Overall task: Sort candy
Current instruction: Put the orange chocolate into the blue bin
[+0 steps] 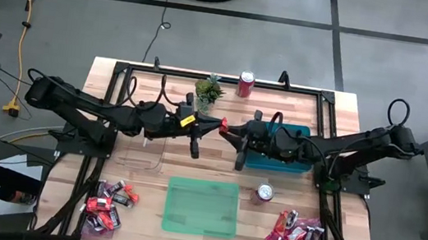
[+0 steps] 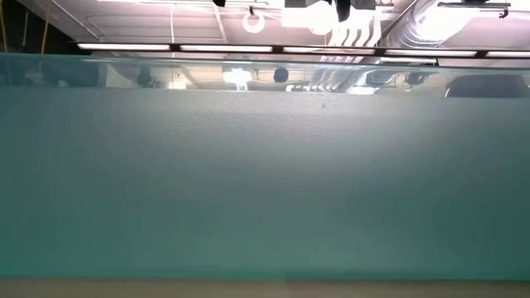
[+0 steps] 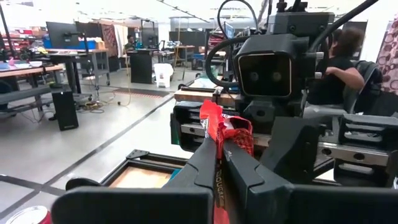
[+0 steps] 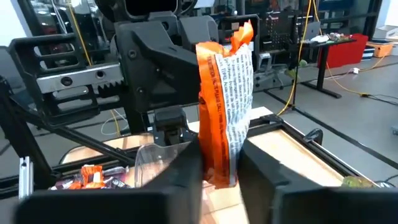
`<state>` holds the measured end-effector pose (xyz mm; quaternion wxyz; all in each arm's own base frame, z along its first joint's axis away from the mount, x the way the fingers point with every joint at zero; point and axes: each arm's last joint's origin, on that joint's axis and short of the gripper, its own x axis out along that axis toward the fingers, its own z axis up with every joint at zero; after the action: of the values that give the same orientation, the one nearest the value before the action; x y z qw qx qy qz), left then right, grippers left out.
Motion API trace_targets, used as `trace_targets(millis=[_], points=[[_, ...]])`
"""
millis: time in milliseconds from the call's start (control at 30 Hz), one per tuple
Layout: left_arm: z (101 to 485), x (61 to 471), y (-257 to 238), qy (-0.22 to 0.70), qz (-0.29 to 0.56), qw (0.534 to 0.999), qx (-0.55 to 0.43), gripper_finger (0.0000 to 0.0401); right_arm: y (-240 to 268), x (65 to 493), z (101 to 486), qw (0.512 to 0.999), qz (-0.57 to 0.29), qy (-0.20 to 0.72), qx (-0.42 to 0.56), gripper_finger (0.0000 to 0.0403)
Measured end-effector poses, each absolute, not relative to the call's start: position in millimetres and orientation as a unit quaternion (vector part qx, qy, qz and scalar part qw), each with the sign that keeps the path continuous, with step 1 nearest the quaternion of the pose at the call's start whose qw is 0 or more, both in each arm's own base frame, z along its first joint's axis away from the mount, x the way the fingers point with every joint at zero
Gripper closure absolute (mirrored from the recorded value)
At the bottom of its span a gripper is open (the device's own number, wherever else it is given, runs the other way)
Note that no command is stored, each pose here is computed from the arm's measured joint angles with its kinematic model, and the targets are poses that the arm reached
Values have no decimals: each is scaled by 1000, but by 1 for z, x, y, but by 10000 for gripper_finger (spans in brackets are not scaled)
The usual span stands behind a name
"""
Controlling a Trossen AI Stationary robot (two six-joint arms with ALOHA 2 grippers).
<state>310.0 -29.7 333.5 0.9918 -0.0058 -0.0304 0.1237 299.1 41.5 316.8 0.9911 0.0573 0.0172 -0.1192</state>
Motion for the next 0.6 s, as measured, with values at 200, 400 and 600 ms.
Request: trace_targets(millis=[200,400,600], points=[[333,310,-30,-27,123,992,10,382,42,299,317,992,-109,18,57,381],[339,295,-26,7,127,992,21,304,39,283,324,992,-118,45,29,393],[349,252,-18,89,178,980,14,221,29,237,332,979,-149,135,28,395]])
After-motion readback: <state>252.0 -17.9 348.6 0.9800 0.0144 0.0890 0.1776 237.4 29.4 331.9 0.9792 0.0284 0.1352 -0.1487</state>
